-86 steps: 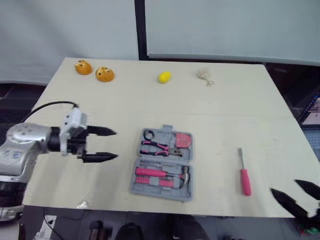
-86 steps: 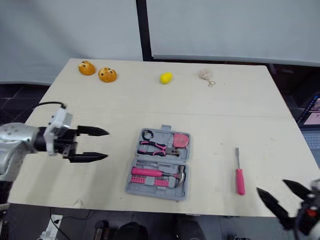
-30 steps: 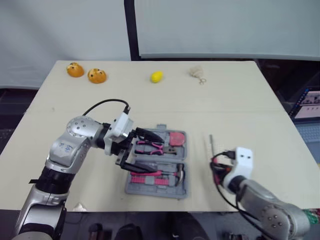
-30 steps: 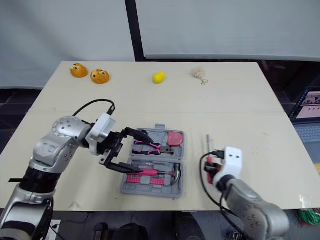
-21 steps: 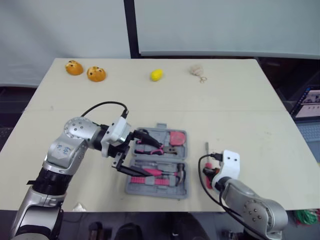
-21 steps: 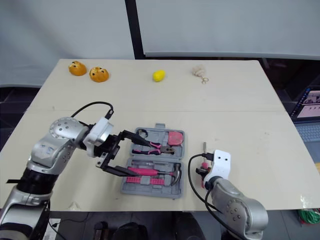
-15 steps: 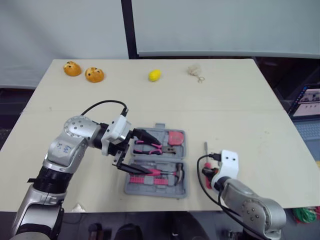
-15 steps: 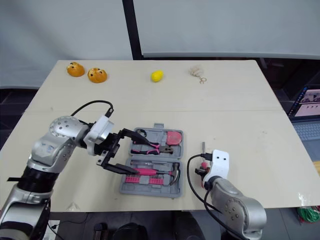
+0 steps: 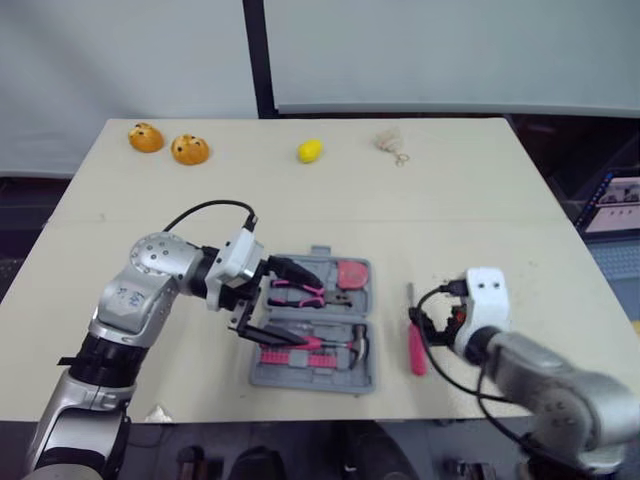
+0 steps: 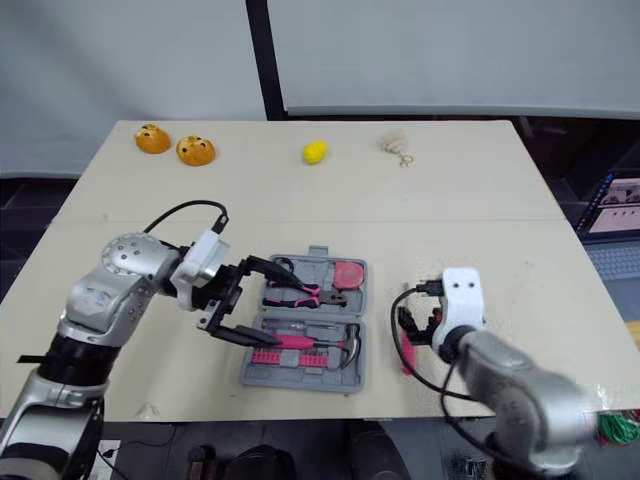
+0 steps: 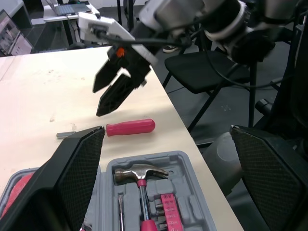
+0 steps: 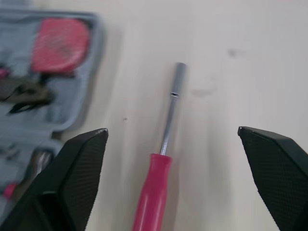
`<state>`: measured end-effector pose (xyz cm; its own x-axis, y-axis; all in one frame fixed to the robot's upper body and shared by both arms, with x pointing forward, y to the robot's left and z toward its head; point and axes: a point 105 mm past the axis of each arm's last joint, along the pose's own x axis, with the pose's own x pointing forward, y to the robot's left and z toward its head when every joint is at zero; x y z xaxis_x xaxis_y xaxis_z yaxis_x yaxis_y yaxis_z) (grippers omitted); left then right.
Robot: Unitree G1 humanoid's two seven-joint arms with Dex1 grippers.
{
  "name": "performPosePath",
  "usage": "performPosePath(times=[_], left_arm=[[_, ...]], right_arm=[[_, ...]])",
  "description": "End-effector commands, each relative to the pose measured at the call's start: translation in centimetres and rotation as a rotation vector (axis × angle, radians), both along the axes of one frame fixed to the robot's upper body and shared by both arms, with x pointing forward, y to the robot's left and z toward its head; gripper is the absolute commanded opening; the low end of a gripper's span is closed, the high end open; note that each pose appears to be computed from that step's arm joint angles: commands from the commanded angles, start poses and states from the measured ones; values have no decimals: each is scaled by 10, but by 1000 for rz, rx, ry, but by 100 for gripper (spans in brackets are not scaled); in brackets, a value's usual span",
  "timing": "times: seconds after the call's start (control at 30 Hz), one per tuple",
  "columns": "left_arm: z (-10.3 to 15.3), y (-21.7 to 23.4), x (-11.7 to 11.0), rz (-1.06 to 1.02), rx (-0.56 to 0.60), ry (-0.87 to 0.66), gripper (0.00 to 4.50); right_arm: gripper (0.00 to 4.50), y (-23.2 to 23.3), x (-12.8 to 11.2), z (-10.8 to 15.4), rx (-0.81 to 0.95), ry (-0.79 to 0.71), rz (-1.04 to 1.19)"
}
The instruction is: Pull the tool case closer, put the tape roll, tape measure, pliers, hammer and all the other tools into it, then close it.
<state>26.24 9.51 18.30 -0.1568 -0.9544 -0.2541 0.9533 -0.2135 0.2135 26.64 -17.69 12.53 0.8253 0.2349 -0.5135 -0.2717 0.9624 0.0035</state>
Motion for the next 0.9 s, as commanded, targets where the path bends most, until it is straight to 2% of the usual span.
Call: performPosePath(times=[0.03,0.2,0.33,0.5,0.63,0.9], left_arm=[[4,-2,-3,-8,-13,-43,450],[3,-3,-3,3,-20,-53,450],[3,-2,-4,10,-20,-59,450],[3,-1,-4,22,-16,-63,450],[3,-2,-4,25,-18,-65,450],[4,-3,-1,34,-22,-72,450]], right_arm=[[448,16,-13,11,-67,57,355],[448,15,-18,-3,-367,149,806],[448,4,2,-10,-660,109,1051],[448,9,20,-15,-932,52,1338],[448,15,31,-22,-1111,-12,1511],[448,12,46,-37,-1407,-98,1706]])
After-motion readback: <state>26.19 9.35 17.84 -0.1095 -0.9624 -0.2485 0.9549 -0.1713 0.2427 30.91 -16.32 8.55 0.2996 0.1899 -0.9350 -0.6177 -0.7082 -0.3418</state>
